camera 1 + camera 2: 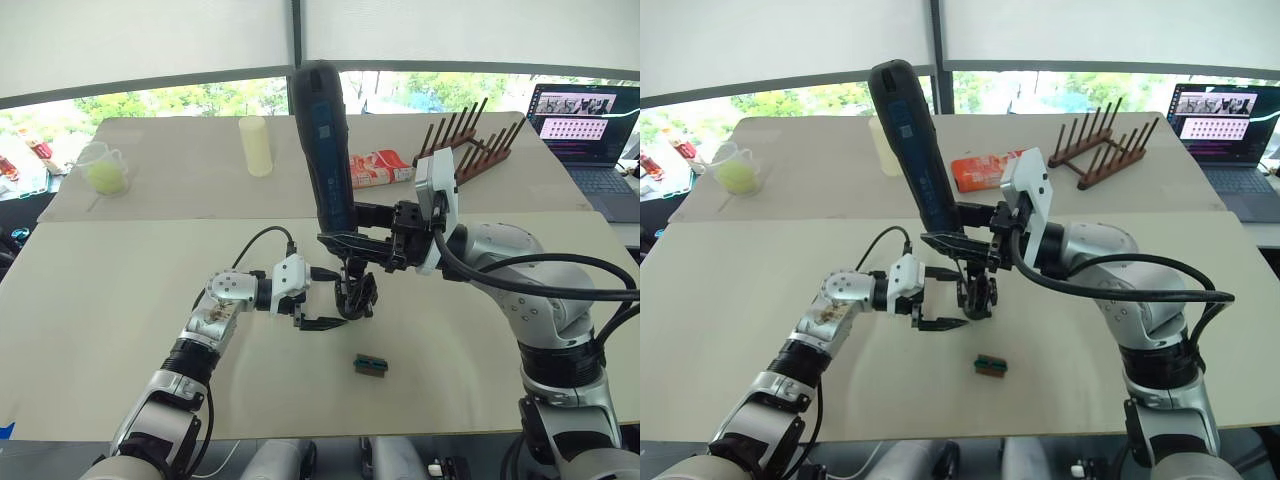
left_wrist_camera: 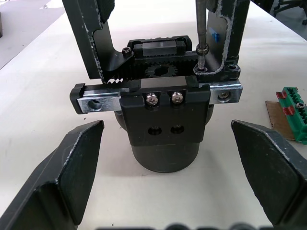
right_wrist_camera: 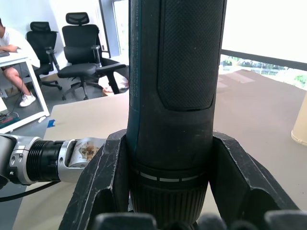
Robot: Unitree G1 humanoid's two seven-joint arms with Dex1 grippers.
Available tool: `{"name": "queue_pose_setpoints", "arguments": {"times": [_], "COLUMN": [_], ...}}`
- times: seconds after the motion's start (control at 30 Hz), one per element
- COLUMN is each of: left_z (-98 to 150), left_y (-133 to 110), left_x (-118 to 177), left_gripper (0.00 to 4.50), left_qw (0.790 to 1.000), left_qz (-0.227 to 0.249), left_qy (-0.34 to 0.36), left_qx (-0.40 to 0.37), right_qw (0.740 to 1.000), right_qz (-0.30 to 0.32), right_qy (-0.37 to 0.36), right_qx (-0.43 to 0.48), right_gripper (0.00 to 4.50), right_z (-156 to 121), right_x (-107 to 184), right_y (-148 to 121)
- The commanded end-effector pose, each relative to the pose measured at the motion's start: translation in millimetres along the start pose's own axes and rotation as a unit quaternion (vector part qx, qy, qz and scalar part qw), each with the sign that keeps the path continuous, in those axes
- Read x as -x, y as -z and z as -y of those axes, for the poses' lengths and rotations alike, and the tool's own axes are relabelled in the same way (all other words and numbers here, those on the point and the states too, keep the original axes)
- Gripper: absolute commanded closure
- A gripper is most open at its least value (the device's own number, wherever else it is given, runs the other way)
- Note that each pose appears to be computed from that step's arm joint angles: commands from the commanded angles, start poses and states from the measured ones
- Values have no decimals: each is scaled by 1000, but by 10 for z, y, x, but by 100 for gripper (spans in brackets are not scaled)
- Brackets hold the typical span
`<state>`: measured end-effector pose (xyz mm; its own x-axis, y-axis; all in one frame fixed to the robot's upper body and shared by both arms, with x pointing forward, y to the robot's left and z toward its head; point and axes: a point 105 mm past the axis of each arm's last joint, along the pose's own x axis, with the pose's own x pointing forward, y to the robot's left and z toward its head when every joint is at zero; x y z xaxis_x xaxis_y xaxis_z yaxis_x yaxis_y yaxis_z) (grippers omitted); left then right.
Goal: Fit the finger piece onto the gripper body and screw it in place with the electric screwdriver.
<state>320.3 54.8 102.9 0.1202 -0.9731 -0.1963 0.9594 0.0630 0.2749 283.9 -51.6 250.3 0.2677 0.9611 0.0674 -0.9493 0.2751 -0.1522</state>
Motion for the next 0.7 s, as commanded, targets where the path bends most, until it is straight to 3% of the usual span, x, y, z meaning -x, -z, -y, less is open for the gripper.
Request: {"name": "queue_pose_setpoints", "arguments": {"times": [0.03, 0.7], "left_z": [-9, -10], "left_y": [-68, -75], "left_x": [-22, -20], "left_gripper": [0, 0], "left_qw": [1000, 1000], "left_qz": [9, 9], "left_qy": [1, 1], "left_qx": [-14, -14], "right_qw": [998, 998], "right_qz": [41, 42], "right_qy": [-6, -9], "right_qx": [45, 44], "right_gripper": [258, 258], "right_z": [-30, -41], "right_x": [21, 15], "right_y": [-243, -230]}}
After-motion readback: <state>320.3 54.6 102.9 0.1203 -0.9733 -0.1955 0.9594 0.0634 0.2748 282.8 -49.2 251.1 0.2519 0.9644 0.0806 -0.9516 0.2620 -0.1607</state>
